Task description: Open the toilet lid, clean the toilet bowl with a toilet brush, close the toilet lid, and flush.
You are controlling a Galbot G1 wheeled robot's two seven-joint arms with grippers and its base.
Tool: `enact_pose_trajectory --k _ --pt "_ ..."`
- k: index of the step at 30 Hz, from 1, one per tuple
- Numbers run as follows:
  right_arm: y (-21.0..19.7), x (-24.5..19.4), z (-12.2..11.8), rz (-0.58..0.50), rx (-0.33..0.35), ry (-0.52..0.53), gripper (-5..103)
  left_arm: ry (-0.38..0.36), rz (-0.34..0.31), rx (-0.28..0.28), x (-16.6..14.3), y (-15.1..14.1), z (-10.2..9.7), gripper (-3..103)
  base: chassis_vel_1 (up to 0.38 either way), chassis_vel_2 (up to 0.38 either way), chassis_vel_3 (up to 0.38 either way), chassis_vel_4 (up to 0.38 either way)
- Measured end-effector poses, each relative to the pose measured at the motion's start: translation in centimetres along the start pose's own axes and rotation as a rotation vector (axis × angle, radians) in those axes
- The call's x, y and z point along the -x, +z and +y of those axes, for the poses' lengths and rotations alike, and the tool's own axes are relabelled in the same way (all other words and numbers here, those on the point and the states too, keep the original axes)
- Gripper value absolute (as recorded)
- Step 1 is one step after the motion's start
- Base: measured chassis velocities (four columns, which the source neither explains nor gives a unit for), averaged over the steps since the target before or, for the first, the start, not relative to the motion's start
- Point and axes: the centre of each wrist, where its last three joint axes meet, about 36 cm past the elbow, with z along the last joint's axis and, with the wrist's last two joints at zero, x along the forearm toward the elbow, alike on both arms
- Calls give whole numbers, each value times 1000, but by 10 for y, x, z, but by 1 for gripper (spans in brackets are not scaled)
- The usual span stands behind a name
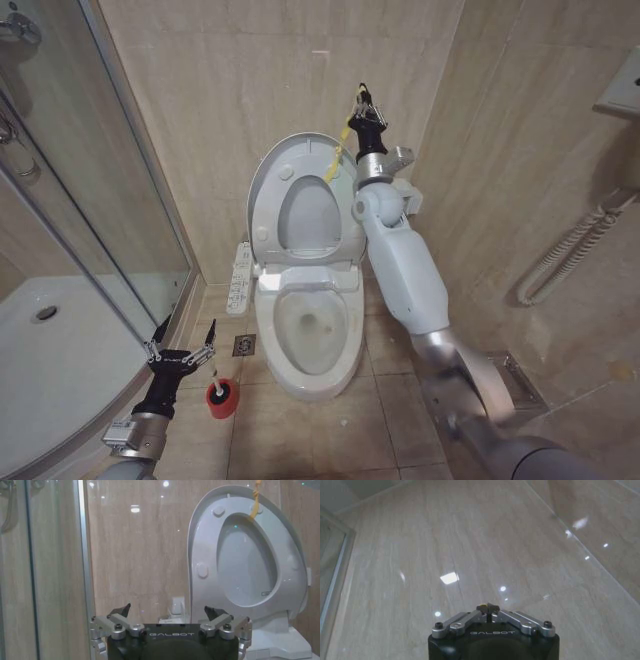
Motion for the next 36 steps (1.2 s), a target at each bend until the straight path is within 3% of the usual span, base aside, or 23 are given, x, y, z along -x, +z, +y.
enact_pose_trajectory --k 9,13,17,25,36 --pt "8 11 2 13 -25 -17 1 0 0 0 0 0 0 100 0 0 0 0" --pt "16 5 -9 33 -80 -7 1 0 0 0 0 0 0 100 0 0 0 0" --pt "35 -5 -37 81 -202 8 1 0 0 0 0 0 0 100 0 0 0 0" --pt "55 -10 -62 101 -314 -17 1 0 0 0 0 0 0 100 0 0 0 0" --pt "57 -10 -98 109 -553 -105 1 0 0 0 0 0 0 100 0 0 0 0"
